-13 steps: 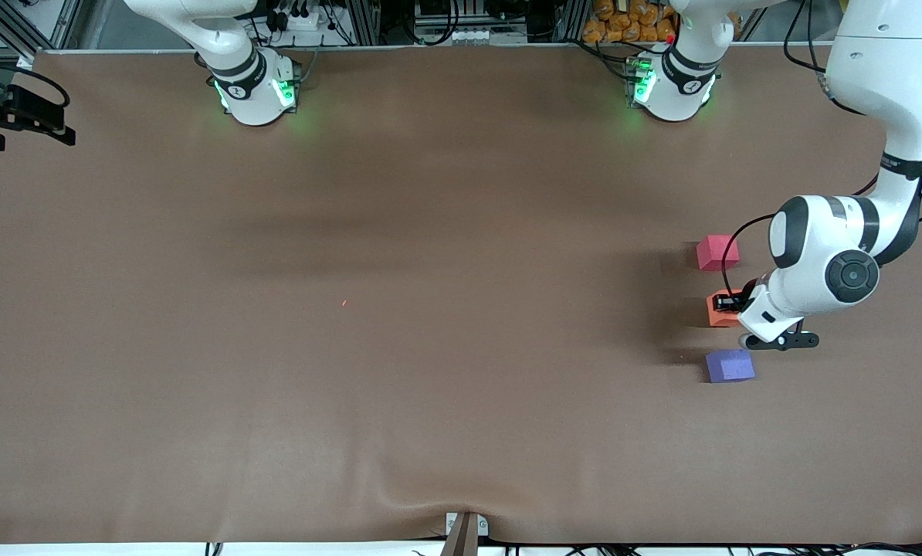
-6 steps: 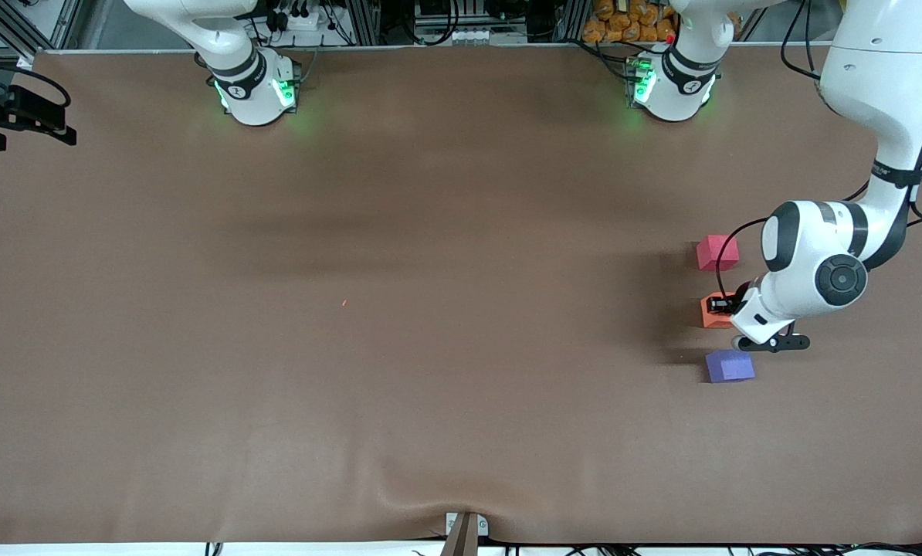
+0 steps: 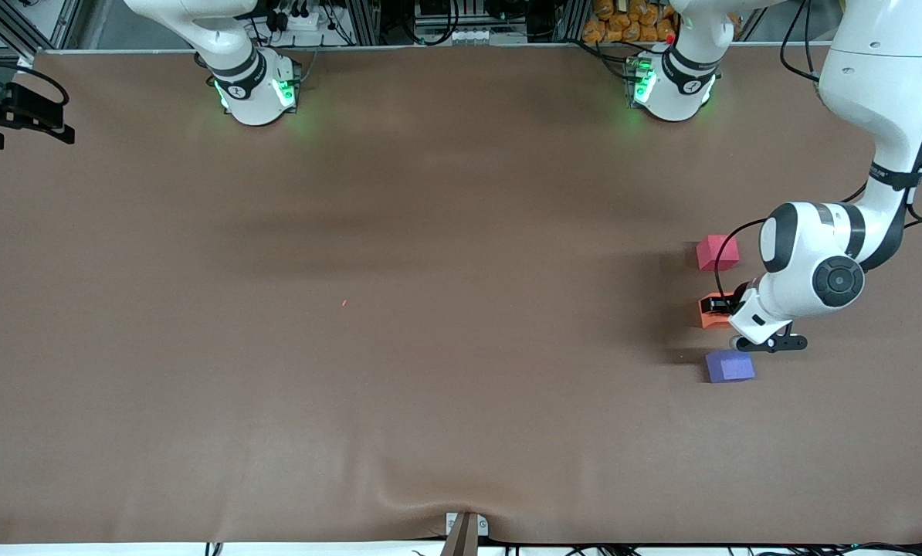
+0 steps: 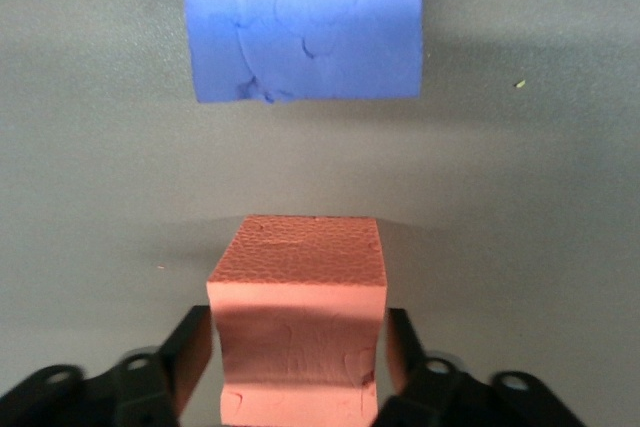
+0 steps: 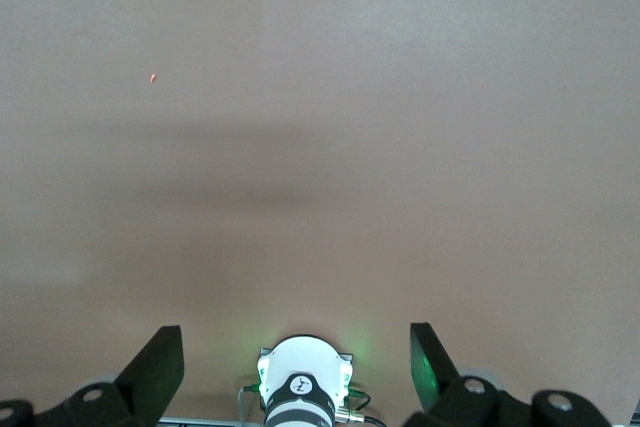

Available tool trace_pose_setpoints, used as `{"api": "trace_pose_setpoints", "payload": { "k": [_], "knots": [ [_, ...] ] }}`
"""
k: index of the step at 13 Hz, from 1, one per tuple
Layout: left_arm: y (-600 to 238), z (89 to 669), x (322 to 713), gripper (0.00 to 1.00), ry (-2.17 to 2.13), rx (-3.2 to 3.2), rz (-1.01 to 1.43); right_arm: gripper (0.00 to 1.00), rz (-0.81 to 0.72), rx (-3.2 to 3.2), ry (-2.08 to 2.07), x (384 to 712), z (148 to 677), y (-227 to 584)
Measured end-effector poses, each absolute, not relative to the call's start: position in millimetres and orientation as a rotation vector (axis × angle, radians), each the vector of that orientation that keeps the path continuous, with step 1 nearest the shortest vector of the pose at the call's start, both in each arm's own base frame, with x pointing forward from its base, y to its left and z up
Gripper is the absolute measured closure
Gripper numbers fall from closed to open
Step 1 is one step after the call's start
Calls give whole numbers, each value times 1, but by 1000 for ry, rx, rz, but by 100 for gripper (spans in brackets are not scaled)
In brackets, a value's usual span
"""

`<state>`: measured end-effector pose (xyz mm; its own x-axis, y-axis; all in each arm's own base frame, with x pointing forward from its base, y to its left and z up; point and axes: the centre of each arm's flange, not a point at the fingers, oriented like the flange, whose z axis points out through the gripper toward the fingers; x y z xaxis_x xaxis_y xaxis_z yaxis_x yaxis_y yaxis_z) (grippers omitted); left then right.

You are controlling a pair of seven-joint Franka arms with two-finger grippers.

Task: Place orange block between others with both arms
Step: 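Lower the orange cube between the pink and blue cubes, then open the left gripper and lift it off the orange cube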

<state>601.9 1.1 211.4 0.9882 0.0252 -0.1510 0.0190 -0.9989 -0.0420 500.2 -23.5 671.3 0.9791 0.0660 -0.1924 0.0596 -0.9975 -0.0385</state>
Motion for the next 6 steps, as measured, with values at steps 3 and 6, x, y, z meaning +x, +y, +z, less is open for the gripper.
{"api": "trace_pose_setpoints", "payload": {
  "k": [3,6],
  "knots": [
    [6,247,624,0,-49,-3091,163,0,315,-3091,-97,499,671,-24],
    [12,327,652,0,-78,-3073,134,0,314,-3090,-101,499,671,-23]
  ]
}}
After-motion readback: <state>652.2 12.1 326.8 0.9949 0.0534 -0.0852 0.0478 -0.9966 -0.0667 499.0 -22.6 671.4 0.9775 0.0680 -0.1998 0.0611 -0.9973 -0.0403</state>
